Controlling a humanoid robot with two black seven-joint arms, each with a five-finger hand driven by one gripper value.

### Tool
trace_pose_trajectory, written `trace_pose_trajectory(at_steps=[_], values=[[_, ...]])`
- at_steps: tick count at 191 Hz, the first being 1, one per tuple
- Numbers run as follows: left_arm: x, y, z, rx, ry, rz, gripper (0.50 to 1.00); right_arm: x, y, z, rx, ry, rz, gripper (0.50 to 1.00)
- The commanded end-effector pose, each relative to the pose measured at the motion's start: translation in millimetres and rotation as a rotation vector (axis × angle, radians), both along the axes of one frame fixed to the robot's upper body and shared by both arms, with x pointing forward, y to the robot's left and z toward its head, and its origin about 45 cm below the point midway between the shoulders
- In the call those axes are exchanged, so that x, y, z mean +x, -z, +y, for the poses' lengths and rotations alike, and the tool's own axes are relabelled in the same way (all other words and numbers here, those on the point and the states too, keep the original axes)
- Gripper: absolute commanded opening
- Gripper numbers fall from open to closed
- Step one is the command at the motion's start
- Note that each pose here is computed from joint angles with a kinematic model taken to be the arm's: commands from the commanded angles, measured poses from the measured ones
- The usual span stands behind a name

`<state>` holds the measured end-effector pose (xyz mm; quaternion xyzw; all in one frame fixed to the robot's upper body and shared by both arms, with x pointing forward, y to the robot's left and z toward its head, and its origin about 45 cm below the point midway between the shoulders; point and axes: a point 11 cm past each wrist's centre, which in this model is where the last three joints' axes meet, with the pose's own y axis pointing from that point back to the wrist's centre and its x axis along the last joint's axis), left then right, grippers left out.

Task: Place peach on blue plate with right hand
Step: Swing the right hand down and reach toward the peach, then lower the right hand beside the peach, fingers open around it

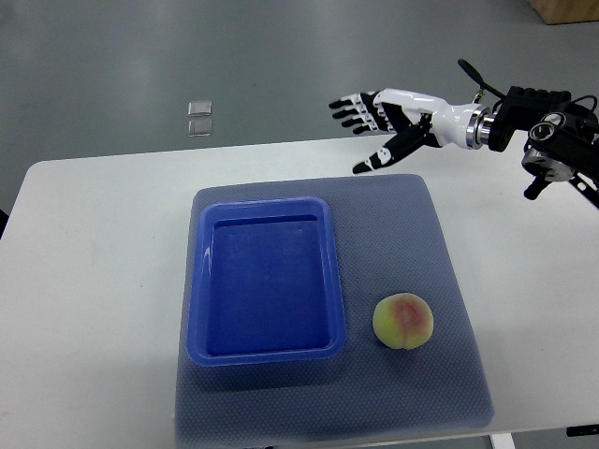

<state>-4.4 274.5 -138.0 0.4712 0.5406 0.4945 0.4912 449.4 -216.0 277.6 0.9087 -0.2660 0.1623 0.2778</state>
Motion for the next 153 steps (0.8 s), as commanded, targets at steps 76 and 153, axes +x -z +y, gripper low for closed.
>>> trace_pose_trajectory(at_steps=[76,153], values=[[4.7,-0.3,-1.4,-0.004,0.003,-0.009,1.0,-82.4,-77.6,1.6,-0.56,-0.381,-0.058,0.93],[6.3,-0.3,-0.9,-0.003,0.003,-0.01,1.0,-92.6,-19.8,-6.1,-0.469,-0.273,-0.018,0.928]])
